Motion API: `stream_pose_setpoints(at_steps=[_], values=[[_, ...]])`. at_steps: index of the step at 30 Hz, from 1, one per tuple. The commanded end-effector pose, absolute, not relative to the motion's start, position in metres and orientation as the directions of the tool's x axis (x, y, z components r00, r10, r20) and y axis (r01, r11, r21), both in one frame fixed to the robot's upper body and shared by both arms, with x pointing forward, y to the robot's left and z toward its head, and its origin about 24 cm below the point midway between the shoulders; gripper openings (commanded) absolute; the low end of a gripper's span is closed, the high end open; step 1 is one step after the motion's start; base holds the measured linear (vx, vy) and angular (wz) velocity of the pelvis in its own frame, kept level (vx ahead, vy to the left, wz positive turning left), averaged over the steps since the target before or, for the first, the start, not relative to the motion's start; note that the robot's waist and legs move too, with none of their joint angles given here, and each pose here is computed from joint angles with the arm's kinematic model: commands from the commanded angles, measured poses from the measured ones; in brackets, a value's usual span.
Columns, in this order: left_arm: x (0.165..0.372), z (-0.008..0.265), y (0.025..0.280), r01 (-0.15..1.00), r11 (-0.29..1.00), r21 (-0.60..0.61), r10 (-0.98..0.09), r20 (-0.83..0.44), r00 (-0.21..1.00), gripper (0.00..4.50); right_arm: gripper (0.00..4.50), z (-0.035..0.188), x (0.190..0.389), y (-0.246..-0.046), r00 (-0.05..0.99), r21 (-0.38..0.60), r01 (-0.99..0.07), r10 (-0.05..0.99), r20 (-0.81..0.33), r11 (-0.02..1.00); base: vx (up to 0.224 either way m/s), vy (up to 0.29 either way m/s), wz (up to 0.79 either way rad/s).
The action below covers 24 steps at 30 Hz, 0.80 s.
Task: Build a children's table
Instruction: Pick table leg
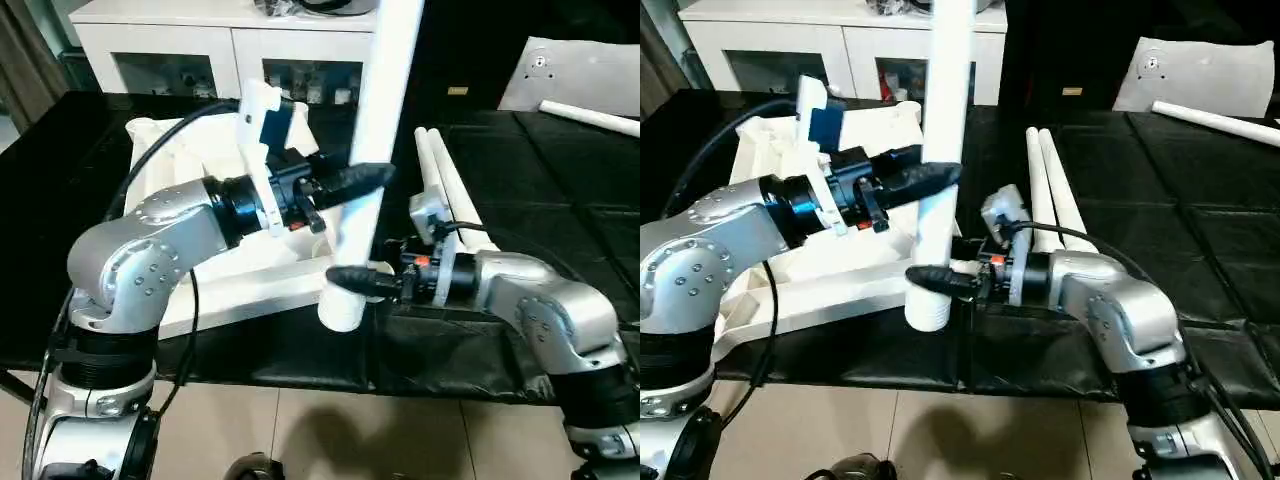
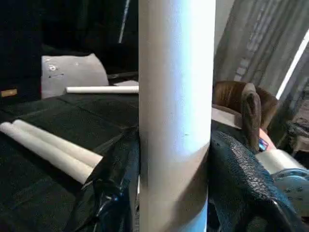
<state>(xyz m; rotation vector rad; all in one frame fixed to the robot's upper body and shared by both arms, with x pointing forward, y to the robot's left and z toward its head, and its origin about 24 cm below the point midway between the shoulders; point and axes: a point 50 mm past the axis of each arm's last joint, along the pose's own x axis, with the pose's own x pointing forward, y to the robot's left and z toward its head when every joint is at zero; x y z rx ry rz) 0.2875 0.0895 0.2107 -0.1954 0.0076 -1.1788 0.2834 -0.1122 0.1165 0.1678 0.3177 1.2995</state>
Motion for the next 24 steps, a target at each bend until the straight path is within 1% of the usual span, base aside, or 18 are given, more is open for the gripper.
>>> stream_pose_setpoints(at_steps=[1,6,7,11,13,15,18,24], values=[[0.2877,0.2186,0.0877,0.929,0.350,-0.120,-0.925,0.110,0.363,1.77,3.28,0.1187,0.2850,-0.1119,0.224,0.286,-0.922,0.963,-0.152,0.259,0.000,0.000,0.00],[0.2872,0.2189,0.0855,0.937,0.332,-0.111,-0.933,0.108,0.343,1.77,3.28,0.1180,0.2850,-0.1094,0.209,0.291,-0.925,0.966,-0.152,0.245,0.000,0.000,0.00],[0.2873,0.2187,0.0853,0.937,0.331,-0.109,-0.934,0.106,0.342,1.77,3.01,0.1178,0.2851,-0.1091,0.207,0.291,-0.925,0.967,-0.152,0.244,0.000,0.000,0.00],[0.2864,0.2188,0.0836,0.945,0.310,-0.101,-0.943,0.098,0.319,1.77,2.89,0.1171,0.2855,-0.1080,0.198,0.297,-0.925,0.969,-0.151,0.235,0.000,0.000,0.00],[0.2862,0.2190,0.0829,0.947,0.306,-0.099,-0.944,0.098,0.315,1.77,2.50,0.1166,0.2854,-0.1079,0.196,0.298,-0.925,0.969,-0.152,0.234,0.000,0.000,0.00],[0.2863,0.2192,0.0819,0.949,0.301,-0.098,-0.946,0.098,0.310,1.77,2.49,0.1158,0.2855,-0.1077,0.196,0.298,-0.925,0.969,-0.154,0.234,0.000,0.000,0.00],[0.2861,0.2190,0.0807,0.951,0.294,-0.097,-0.948,0.097,0.303,1.76,2.12,0.1149,0.2855,-0.1077,0.196,0.298,-0.925,0.968,-0.155,0.234,0.000,0.000,0.00],[0.2859,0.2187,0.0789,0.952,0.288,-0.105,-0.950,0.095,0.298,1.75,1.98,0.1129,0.2848,-0.1074,0.198,0.298,-0.925,0.968,-0.154,0.237,0.000,0.000,0.00]])
